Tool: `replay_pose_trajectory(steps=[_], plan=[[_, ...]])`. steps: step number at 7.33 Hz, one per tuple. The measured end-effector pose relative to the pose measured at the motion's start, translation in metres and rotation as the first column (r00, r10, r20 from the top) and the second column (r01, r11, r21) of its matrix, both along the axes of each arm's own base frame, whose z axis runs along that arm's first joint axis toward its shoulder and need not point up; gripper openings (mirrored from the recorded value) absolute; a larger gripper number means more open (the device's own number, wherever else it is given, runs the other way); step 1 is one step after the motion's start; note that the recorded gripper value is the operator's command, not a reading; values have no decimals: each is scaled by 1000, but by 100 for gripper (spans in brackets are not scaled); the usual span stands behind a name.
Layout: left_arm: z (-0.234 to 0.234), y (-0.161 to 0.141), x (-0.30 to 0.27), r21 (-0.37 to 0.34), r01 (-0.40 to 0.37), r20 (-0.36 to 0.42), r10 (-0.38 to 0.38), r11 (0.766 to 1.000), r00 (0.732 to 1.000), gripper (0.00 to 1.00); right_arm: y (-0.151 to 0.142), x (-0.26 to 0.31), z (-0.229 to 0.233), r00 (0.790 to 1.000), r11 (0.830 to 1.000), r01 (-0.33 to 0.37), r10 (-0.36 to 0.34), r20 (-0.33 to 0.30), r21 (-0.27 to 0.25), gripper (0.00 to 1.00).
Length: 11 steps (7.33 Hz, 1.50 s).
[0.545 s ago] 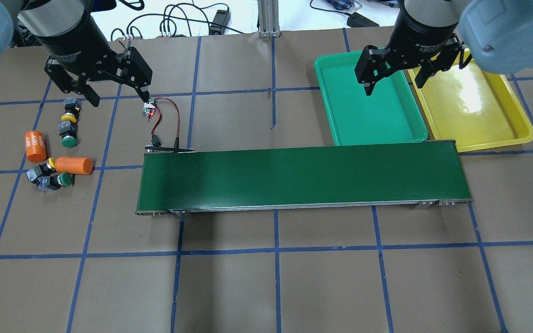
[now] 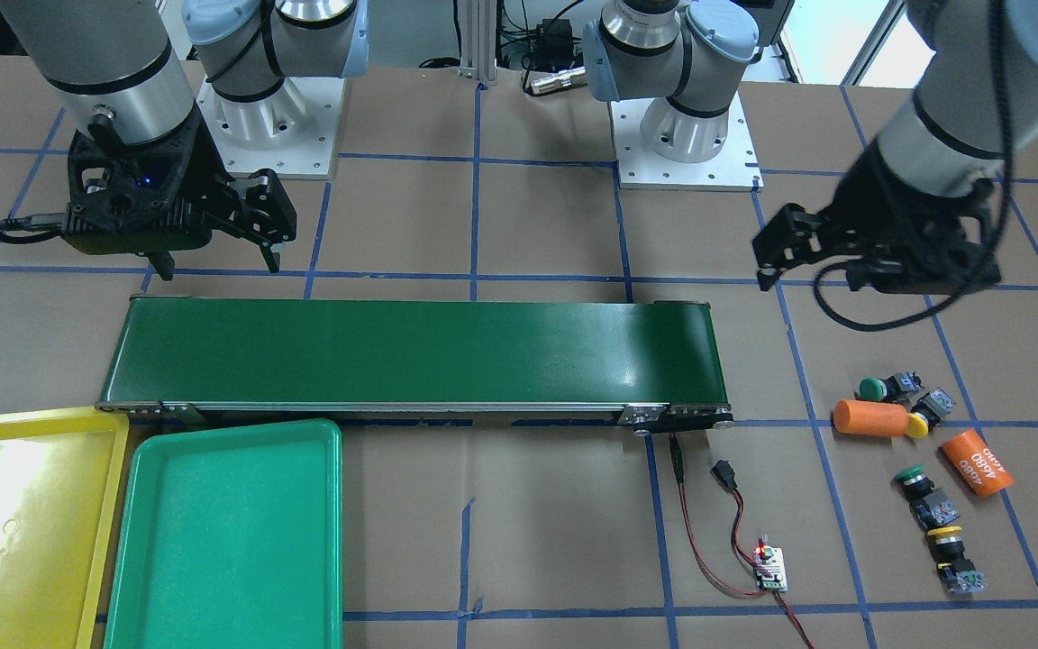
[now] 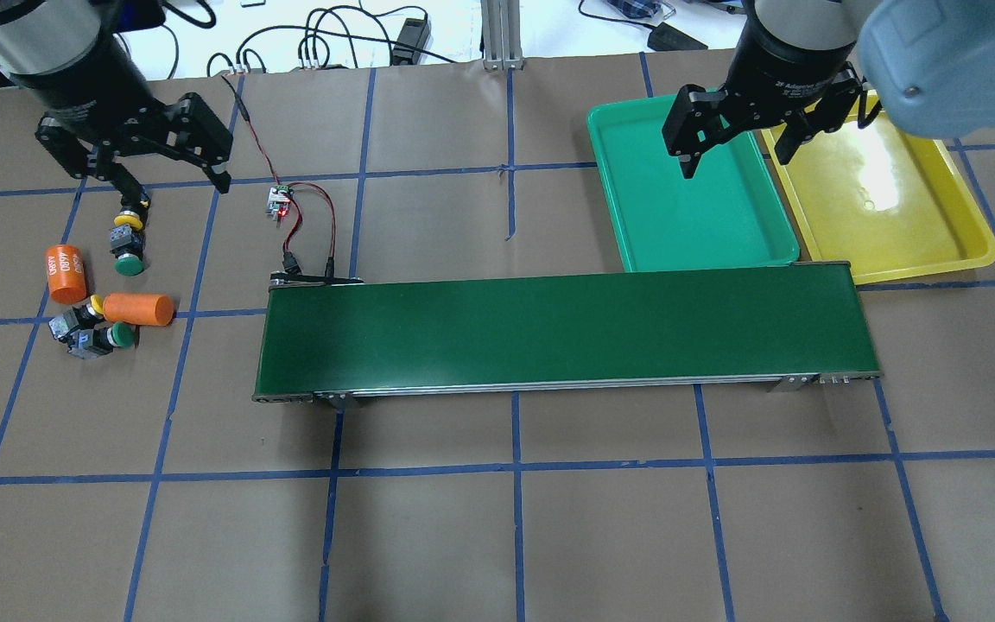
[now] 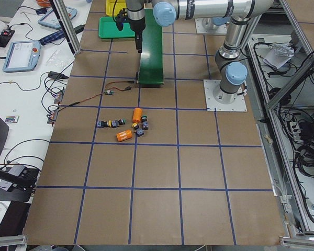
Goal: Sort buttons by color to trays
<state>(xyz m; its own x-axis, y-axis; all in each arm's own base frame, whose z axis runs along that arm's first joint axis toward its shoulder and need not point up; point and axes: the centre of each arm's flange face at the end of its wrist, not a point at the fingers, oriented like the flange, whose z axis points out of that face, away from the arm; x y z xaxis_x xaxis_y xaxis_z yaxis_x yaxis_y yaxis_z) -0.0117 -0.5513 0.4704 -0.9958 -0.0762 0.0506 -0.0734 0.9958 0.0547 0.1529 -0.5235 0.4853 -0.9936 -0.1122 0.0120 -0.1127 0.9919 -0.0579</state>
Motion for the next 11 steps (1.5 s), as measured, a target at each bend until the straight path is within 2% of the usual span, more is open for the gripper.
replay_pose_trajectory(steps=[1,3,5,8,11], plan=[[-16,-10,62,3,-34,-7,34,999,999,100,0,-1,0,1000,1000,2,-2,1,0,100],[-62,-34,169,-48,-68,8,68,997,998,100,0,-2,-4,1000,1000,7,-7,6,13,100],[-121,-56,240,-77,-129,23,131,989,991,100,1,-3,-7,1000,1000,13,-13,7,25,100],[-195,-84,299,-128,-169,48,176,977,983,100,2,-3,-6,1000,1000,16,-16,6,27,100],[-248,-82,322,-104,-196,38,201,975,979,100,4,-3,-5,1000,1000,16,-16,5,24,100]])
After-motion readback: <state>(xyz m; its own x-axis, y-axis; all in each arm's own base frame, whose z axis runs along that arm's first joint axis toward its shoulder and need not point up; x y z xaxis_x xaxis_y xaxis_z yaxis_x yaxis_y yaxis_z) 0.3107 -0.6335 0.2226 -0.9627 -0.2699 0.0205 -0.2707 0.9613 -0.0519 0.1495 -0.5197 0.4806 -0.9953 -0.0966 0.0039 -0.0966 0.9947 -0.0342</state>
